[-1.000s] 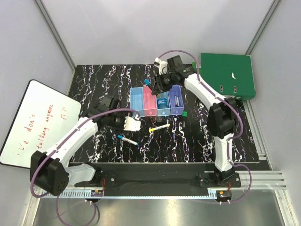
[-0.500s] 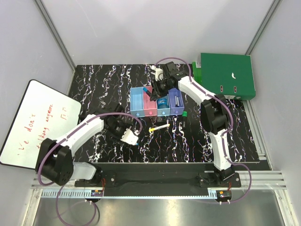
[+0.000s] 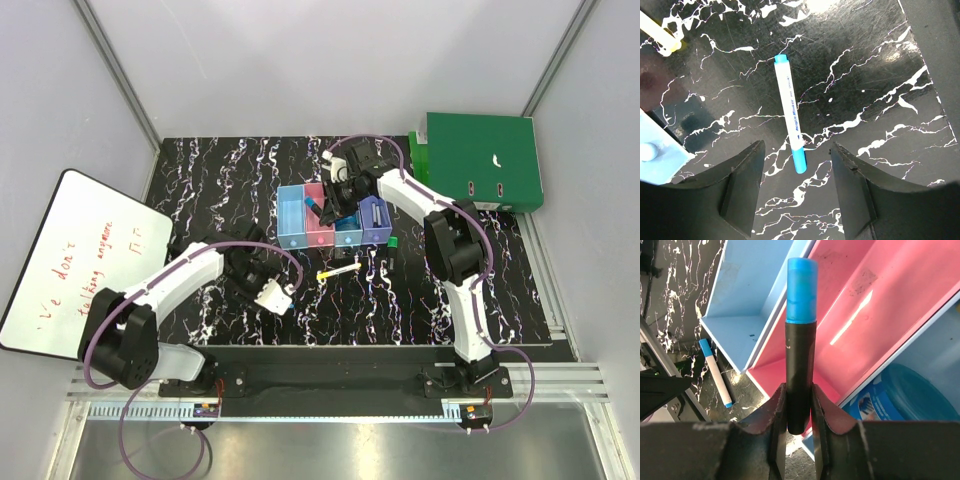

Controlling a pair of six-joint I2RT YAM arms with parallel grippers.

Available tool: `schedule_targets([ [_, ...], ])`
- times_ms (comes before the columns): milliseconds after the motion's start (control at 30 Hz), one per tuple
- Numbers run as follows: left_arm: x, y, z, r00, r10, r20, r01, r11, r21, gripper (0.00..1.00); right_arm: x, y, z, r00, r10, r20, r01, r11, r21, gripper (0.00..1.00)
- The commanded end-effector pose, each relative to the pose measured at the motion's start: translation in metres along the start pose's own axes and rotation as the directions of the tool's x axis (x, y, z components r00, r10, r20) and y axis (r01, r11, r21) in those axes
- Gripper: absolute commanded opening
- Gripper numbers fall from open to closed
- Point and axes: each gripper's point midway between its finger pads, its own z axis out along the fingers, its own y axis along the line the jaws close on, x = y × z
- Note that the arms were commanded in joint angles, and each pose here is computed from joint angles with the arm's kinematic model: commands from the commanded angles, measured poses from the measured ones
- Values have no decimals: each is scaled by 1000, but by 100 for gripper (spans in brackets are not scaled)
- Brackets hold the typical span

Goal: Sort the stationery into containers
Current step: Place the pen in the storage box, then pick up the pen from the center of the board.

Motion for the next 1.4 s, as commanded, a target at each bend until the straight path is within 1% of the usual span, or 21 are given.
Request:
schedule_targets([
  [0, -8, 4, -3, 999, 24, 29, -24, 1000, -9, 59, -17, 10, -13, 998, -19, 58, 20, 1000, -8, 9],
  [67, -8, 3, -3, 999, 21, 31, -21, 1000, -4, 59, -20, 9, -11, 998, -16, 63, 17, 1000, -5, 9],
  [133, -7, 0, -2, 999, 23, 29, -23, 1000, 5, 59, -22, 8, -9, 998, -10, 66, 10, 1000, -3, 14],
  [167, -7, -1, -1, 999, 24, 28, -25, 1000, 8, 59, -24, 9, -9, 998, -2, 69, 2, 1000, -4, 23],
  [233, -7, -2, -1, 999, 25, 30, -25, 1000, 9, 59, -25, 9, -8, 997, -1, 71, 2, 1000, -11, 33],
  [267, -8, -1, -1, 999, 26, 32, -27, 1000, 9, 59, -27, 10, -8, 997, -3, 75, 4, 1000, -14, 42],
  [433, -9, 1, -2, 999, 23, 40, -24, 1000, 2, 59, -29, 12, -9, 997, -9, 78, 11, 1000, -24, 52],
  [533, -8, 1, -1, 999, 33, 37, -33, 999, 6, 59, -31, 15, -11, 996, -16, 83, 18, 999, -30, 56],
  [633, -6, -1, 2, 998, 52, 35, -53, 998, 23, 56, -35, 17, -14, 995, -30, 94, 33, 999, -27, 58],
  [800, 3, 0, 10, 996, 81, 21, -82, 995, 52, 54, -55, 25, -28, 986, -82, 144, 85, 996, -11, 60],
  [933, 7, 5, 15, 997, 72, 22, -74, 995, 73, 52, -74, 35, -46, 969, -150, 194, 150, 989, 17, 60],
  [1067, 20, 15, 23, 999, 47, -13, -46, 995, 94, 50, -87, 44, -66, 952, -197, 233, 192, 980, 44, 61],
  [1167, 28, 20, 29, 999, 23, -36, -19, 995, 103, 49, -87, 47, -75, 950, -200, 242, 194, 980, 48, 61],
  [1367, 38, 21, 37, 998, 16, -59, -9, 993, 120, 49, -82, 46, -94, 947, -199, 253, 187, 980, 72, 61],
])
